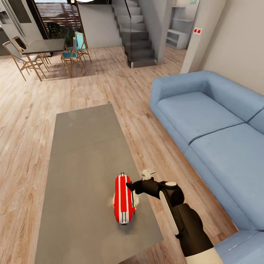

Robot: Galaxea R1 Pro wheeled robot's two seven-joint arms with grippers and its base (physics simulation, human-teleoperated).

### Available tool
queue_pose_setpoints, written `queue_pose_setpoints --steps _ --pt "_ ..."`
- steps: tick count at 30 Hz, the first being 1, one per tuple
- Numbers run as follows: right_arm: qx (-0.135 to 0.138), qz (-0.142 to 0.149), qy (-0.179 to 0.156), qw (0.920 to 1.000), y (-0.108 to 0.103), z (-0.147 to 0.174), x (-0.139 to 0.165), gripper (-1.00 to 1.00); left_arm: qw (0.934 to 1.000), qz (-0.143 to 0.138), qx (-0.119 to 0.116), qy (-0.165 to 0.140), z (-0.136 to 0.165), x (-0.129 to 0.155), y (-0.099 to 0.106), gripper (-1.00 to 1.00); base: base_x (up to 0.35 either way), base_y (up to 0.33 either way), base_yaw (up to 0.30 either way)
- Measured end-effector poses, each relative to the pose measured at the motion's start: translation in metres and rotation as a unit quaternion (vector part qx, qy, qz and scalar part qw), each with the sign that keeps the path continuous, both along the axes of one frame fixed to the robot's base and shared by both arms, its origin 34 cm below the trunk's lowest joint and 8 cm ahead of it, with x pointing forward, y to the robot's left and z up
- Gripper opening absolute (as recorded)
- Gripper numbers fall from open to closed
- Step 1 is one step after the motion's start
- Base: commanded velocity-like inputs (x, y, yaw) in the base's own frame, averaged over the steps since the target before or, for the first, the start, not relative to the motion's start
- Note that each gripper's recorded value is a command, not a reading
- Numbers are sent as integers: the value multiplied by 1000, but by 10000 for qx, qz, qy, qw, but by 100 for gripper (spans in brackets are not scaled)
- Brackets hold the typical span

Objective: Turn on the radio receiver that's on the table in the living room.

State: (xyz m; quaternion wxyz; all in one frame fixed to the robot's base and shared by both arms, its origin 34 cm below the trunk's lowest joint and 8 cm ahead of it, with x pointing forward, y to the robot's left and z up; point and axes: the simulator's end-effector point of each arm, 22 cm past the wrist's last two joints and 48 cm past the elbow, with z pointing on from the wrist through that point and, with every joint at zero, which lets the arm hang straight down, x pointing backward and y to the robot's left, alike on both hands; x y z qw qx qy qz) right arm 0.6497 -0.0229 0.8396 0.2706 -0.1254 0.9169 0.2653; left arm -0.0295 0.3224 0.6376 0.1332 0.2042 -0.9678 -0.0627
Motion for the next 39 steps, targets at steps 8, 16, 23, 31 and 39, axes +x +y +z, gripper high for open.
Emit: queue_pose_setpoints --steps 8,16,23,31,39 --pt "-10 25 6 10000 4 -20 -5 100 10000 -13 -4 -4 0 1 0 100 0 0 0" --pt "-38 181 21 9998 16 -45 -17 100 10000 -17 -6 -5 0 1 0 100 0 0 0" --pt "-63 307 37 9995 27 -55 -23 100 10000 -16 -6 -6 -1 1 0 100 0 0 0" --pt "-39 367 -161 9992 46 -58 -22 100 10000 -16 -14 -3 -8 3 0 100 0 0 0" --pt "-26 191 -106 9998 62 -63 -25 100 9998 -173 -98 19 -15 6 -2 100 0 0 0"
